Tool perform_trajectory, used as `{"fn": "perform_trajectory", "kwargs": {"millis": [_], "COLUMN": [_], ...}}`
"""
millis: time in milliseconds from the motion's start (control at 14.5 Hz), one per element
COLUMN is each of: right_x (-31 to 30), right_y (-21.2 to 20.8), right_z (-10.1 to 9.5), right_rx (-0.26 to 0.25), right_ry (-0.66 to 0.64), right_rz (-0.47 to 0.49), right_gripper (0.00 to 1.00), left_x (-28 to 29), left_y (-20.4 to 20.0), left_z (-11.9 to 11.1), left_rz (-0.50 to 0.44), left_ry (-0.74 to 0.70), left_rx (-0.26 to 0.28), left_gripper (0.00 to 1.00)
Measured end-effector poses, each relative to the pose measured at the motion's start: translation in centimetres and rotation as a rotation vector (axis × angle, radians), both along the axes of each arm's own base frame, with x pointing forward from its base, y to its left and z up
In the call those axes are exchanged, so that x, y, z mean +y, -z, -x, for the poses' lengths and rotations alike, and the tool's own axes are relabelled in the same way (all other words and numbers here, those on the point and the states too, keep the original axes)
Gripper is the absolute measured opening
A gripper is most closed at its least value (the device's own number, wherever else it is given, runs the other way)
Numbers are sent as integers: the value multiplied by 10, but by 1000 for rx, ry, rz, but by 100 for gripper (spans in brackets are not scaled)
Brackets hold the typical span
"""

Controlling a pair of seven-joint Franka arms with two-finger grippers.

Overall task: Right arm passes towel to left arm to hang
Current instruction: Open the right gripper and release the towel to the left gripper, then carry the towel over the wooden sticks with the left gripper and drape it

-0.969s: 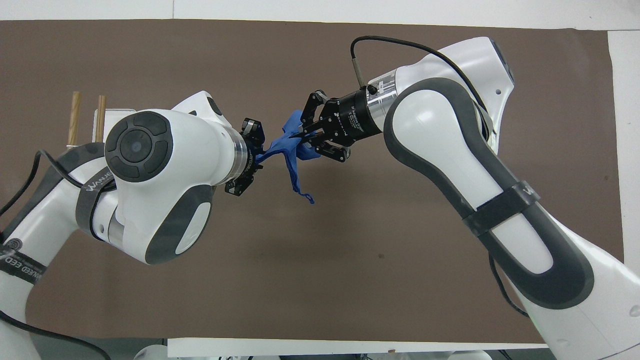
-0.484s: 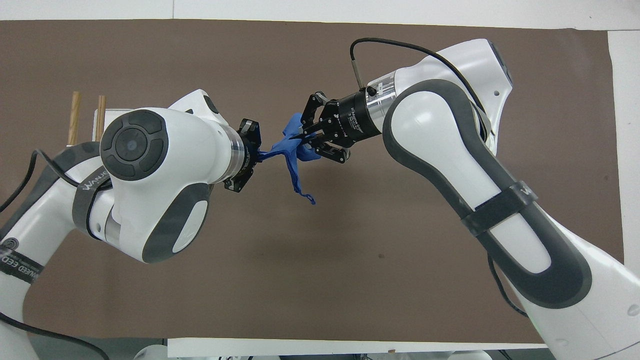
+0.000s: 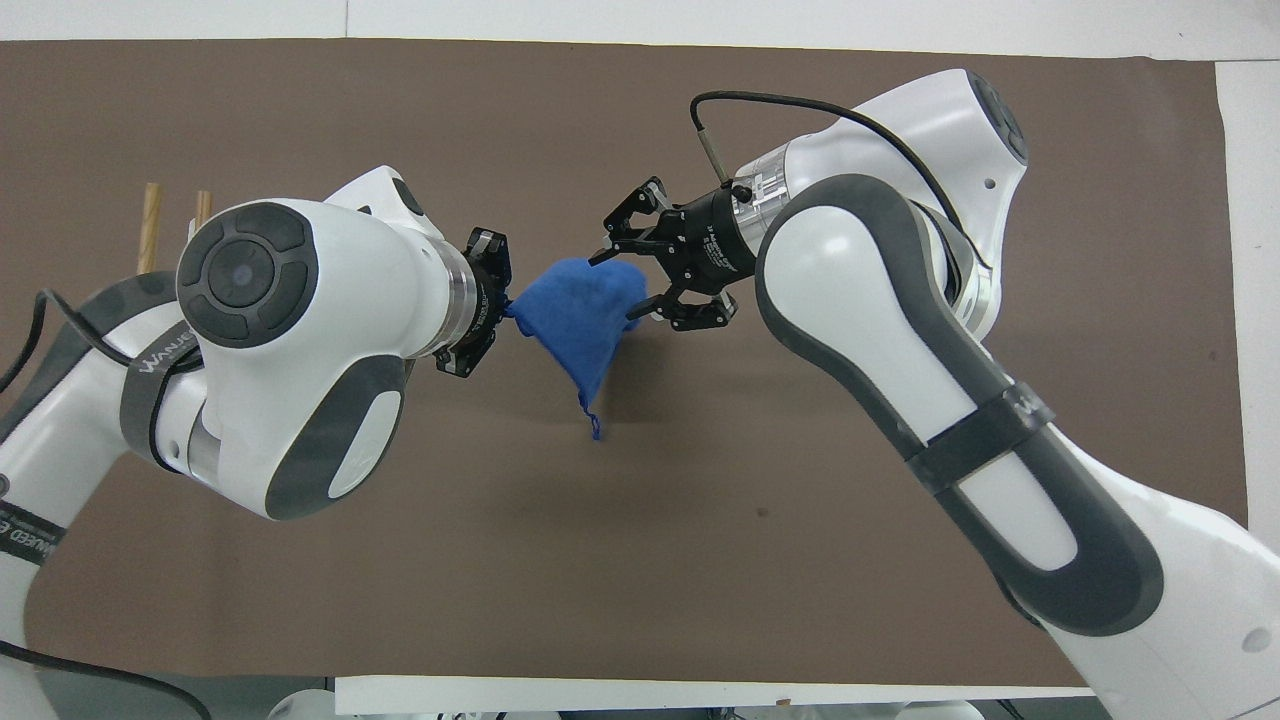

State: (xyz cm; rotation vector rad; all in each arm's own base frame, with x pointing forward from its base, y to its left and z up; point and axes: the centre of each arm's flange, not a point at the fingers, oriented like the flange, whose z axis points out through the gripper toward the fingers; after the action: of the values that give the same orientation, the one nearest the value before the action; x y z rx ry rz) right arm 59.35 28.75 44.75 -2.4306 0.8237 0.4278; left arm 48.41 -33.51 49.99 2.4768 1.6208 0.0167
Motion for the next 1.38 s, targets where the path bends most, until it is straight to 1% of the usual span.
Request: {"fn": "perform_trajectory", "kwargs": {"millis": [69,138,208,346,415,484,553,692,761,899,1038,1107,1245,1384], "right_x": [-8,-19,-35,-82,-109,-135,-161,-213,-238,-276,-294,-296,-294,-293], "right_y": [-3,-5,-7,-8,-10,-16,-27,-67,-96,-155,-206,-224,-237,-235], "right_z": [-1,-2,-5,-16,-20,-22,-22,-14,-8,11,32,41,47,48], "right_rx": [-82,-142,-184,-258,-281,-291,-288,-270,-272,-276,-270,-267,-260,-251], "right_ry": [-85,-156,-219,-383,-473,-546,-602,-694,-733,-758,-775,-785,-796,-799], "right_rz": [90,169,240,399,468,516,546,602,642,685,694,692,686,681], "right_gripper": [86,96,100,100,100,100,100,100,100,100,100,100,100,100], "left_x": [7,15,25,54,71,86,103,136,155,194,238,260,301,337], "left_y": [-9,-19,-28,-41,-47,-52,-55,-58,-58,-56,-56,-57,-57,-57], "left_z": [-2,-5,-7,-14,-18,-22,-26,-36,-42,-54,-65,-70,-78,-82], "left_rz": [-29,-54,-76,-144,-187,-219,-239,-260,-272,-288,-310,-317,-328,-346], "left_ry": [13,38,66,110,117,116,112,95,82,68,65,56,36,14], "left_rx": [12,29,46,68,69,69,72,82,83,92,87,76,50,36], "left_gripper": [3,3,3,3,3,3,3,3,3,3,3,3,3,3]}}
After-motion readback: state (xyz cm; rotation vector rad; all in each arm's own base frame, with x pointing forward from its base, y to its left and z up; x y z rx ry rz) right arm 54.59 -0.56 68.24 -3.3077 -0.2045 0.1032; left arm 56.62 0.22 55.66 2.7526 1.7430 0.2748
